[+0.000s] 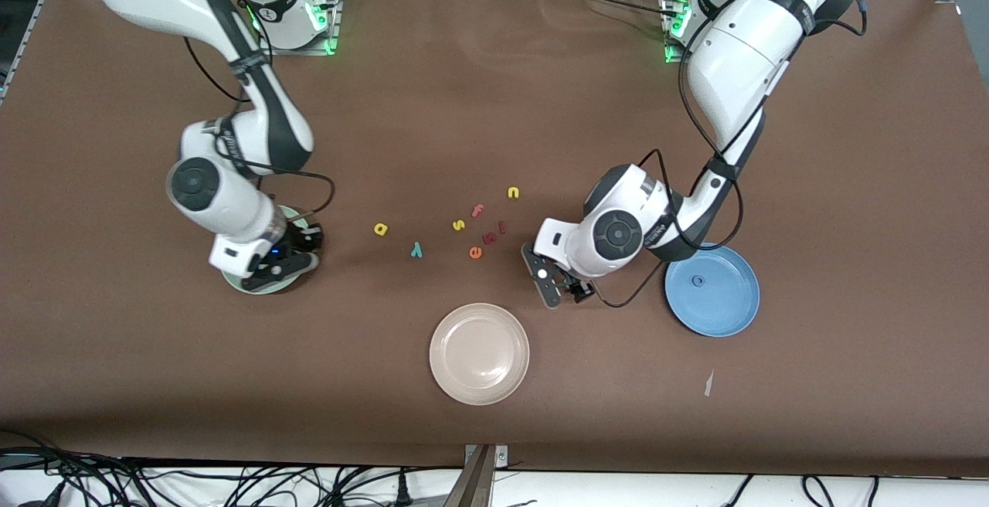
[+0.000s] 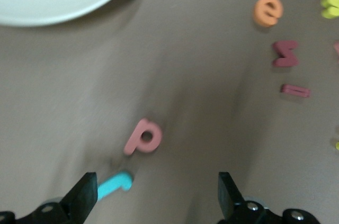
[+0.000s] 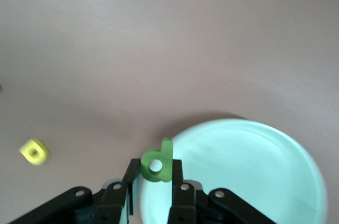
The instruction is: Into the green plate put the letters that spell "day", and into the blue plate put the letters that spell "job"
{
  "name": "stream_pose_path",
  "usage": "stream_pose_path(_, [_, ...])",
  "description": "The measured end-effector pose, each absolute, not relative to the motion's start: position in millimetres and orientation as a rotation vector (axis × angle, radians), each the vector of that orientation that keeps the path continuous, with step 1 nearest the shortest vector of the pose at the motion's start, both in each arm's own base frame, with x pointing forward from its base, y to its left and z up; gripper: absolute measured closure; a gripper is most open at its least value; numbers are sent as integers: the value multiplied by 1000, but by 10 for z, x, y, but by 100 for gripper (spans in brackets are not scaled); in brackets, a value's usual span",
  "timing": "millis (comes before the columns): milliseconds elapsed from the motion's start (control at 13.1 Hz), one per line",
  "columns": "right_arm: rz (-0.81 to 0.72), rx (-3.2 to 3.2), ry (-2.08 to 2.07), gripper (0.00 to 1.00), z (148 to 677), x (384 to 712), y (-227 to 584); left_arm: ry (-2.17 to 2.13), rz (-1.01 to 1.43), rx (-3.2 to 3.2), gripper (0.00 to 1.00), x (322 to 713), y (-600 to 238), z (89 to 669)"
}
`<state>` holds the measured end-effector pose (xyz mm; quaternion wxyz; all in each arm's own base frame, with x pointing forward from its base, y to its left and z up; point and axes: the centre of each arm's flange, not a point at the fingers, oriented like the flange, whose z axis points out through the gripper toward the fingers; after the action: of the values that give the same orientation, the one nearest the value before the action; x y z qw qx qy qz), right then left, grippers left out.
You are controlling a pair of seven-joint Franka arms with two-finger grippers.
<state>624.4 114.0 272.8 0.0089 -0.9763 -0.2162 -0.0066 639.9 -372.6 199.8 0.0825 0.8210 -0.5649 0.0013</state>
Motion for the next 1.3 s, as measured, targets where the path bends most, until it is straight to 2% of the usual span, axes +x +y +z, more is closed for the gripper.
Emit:
stream_pose_path(153, [13, -3044, -698, 69, 2712, 6238, 783, -1806, 30, 2366, 0, 6361, -3811, 1971])
stream_pose_path(459, [38, -3044, -665, 32, 2643, 6194, 720, -1970, 57, 2268, 0, 6283, -3955, 1858])
stream_pose_path(917, [8, -3057, -398, 30, 2590, 6054, 1592, -2031, 100, 2293, 1, 6339, -3909, 1665])
stream_pose_path(994, [0, -3062, -330, 30, 2544, 6012, 1781, -2044, 97, 2294, 6, 6321, -3931, 1623])
stream_pose_path(1300, [-6, -3068, 12, 30, 2381, 5815, 2413, -2067, 122, 2283, 53, 6330, -4006, 1694])
